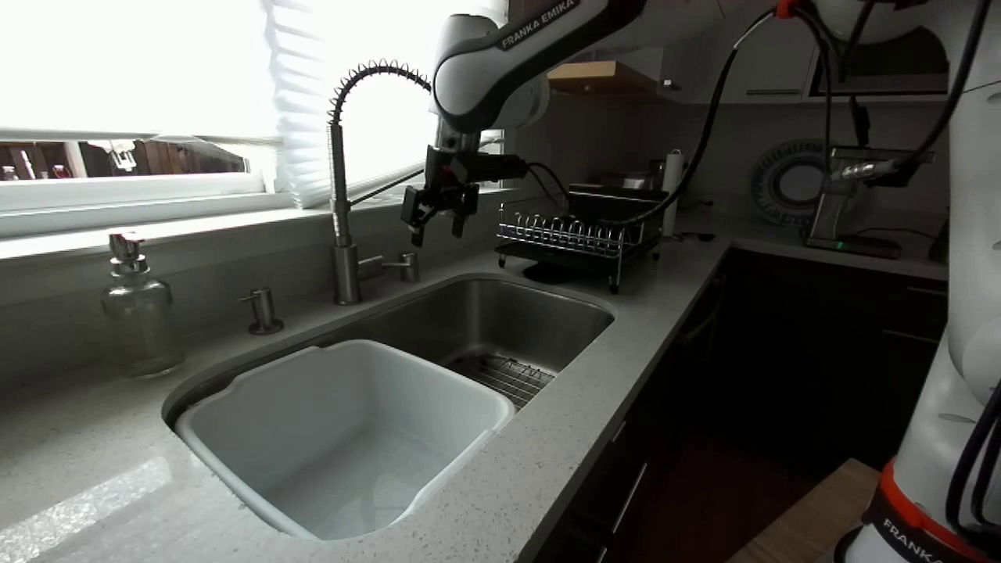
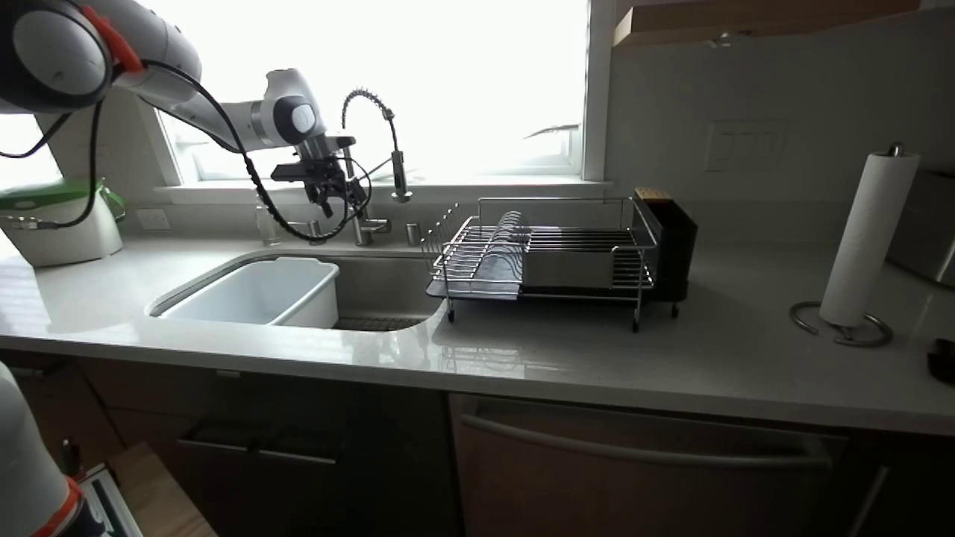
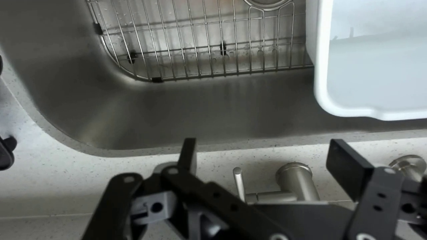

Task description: Open the tap using the faucet

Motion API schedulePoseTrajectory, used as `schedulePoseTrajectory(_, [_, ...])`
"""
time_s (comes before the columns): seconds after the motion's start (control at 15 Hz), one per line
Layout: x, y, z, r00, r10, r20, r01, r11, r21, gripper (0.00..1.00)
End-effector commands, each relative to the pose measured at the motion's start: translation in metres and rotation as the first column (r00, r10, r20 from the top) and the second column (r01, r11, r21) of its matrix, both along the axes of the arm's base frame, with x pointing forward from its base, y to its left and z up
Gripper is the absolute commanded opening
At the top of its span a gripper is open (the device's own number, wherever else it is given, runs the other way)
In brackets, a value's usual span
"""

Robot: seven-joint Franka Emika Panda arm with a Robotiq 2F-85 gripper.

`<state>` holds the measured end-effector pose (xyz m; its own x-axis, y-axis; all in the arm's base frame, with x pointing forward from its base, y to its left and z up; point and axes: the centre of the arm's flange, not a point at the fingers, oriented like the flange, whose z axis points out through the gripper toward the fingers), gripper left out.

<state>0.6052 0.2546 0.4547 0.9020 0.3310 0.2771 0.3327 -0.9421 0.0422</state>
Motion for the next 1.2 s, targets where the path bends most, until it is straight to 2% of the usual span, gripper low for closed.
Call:
schedulePoseTrajectory(0.0, [0.041,0.012,-0.025,1.0,0.028,0.003,-0.028,0.999,0.045,1.0])
schedulePoseTrajectory(0.27, [0.065,0.02,-0.049,0.997,0.061,0.042,-0.064,0.995,0.079,1.0])
schedulePoseTrajectory(0.6, [0.084,0.019,-0.063,0.992,0.092,0.082,-0.099,0.992,0.077,1.0])
schedulePoseTrajectory(1.13, [0.099,0.01,-0.071,0.982,0.157,0.106,-0.159,0.987,0.015,1.0])
